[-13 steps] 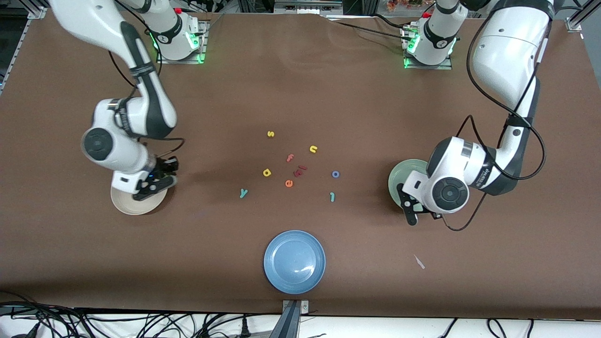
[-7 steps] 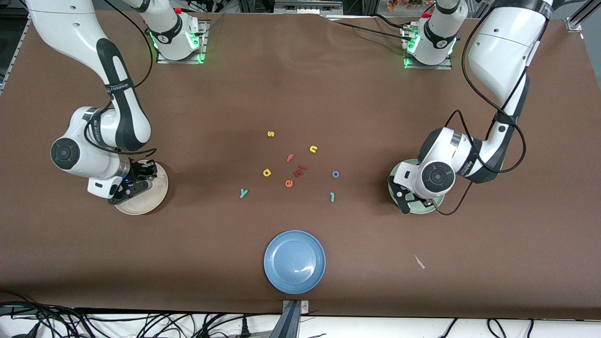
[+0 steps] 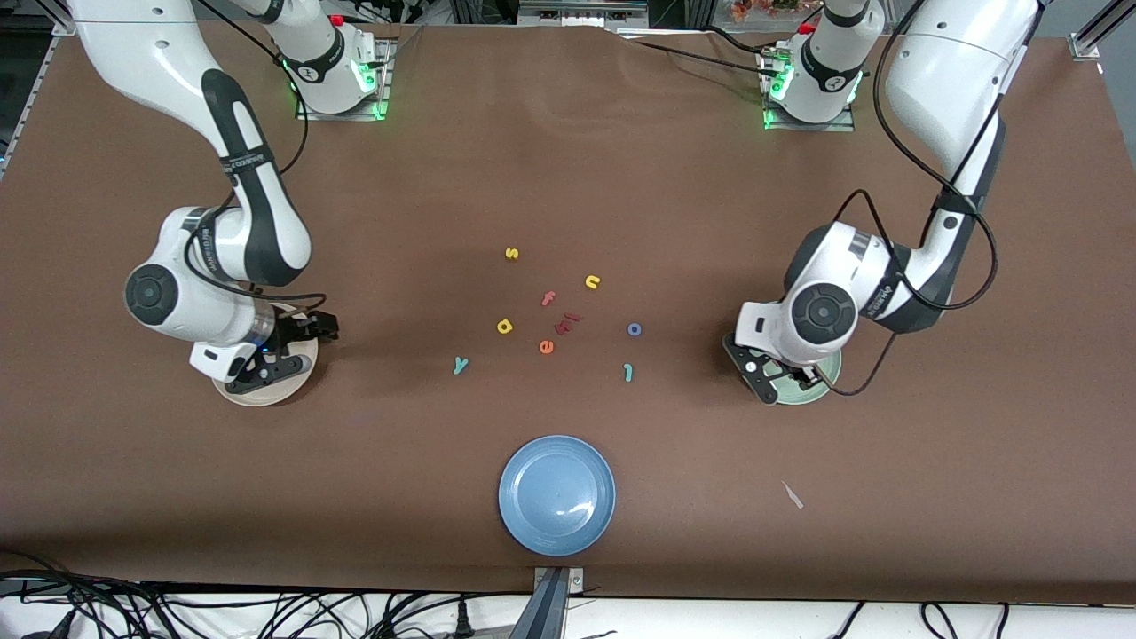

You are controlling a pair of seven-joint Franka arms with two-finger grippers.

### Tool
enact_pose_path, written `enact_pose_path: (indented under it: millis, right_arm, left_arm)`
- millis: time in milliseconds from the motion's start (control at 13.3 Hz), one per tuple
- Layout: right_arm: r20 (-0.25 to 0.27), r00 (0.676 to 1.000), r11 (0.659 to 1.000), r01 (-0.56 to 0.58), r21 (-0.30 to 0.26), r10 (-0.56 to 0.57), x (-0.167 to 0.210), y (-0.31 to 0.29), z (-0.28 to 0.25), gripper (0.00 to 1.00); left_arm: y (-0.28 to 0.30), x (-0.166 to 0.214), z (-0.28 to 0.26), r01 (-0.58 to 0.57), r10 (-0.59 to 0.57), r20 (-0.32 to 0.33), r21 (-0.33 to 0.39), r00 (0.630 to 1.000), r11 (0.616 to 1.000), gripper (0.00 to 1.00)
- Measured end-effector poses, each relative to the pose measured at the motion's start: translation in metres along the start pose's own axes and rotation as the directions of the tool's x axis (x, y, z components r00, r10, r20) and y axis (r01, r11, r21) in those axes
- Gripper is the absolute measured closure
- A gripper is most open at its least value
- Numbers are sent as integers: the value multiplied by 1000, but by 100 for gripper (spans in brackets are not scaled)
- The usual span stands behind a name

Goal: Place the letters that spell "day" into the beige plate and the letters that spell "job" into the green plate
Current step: 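Move both grippers over the plates and release the green and pink letters, then grasp a cyan letter with each gripper from the letter pile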

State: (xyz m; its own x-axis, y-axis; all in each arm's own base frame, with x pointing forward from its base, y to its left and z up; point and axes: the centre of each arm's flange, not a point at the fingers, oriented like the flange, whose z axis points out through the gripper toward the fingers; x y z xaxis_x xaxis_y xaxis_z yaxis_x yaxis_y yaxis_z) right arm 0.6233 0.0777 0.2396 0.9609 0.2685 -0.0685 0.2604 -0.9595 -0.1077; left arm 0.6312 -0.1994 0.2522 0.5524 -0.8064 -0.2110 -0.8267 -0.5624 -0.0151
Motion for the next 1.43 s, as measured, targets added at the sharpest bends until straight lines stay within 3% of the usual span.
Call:
enact_pose_path:
  millis: [75,300,601,751,901,1051,1126,1201,1276,1351,1426]
  right_arm:
    - [-5,998,998,-62,11,63,4,-17,0,0]
    - [-22,959,958,-283,47,284,21,-74,-7,0]
    - [-38,877,877,-475,66,478,44,-158,3,0]
    - [-42,842,843,-534,68,537,55,-185,23,0]
    - [-49,827,828,-556,72,560,65,-192,40,0]
    - [-55,818,819,-569,76,573,74,-192,46,0]
    - [-55,817,818,-570,75,574,76,-193,50,0]
    - [-53,818,820,-569,71,572,77,-196,55,0]
    - [-52,821,822,-565,67,569,77,-199,59,0]
    - [-52,824,826,-561,62,564,77,-202,62,0]
    - [-53,828,830,-555,55,557,77,-204,66,0]
  left_arm:
    - [13,11,-10,62,-62,-14,9,998,998,0]
    - [54,49,-31,231,-230,-56,14,972,973,0]
    - [90,97,-37,451,-472,-84,-189,878,872,0]
    - [90,119,-35,509,-538,-92,-224,838,831,0]
    - [94,138,-31,546,-579,-95,-240,810,803,0]
    - [104,154,-19,567,-601,-84,-249,795,785,4]
    - [109,159,-13,576,-608,-76,-250,790,779,13]
    - [112,162,-7,587,-618,-66,-250,783,770,13]
    - [113,163,0,598,-627,-55,-246,777,763,19]
    - [111,164,7,606,-635,-55,-244,771,757,30]
    - [108,166,13,610,-641,-69,-248,764,753,33]
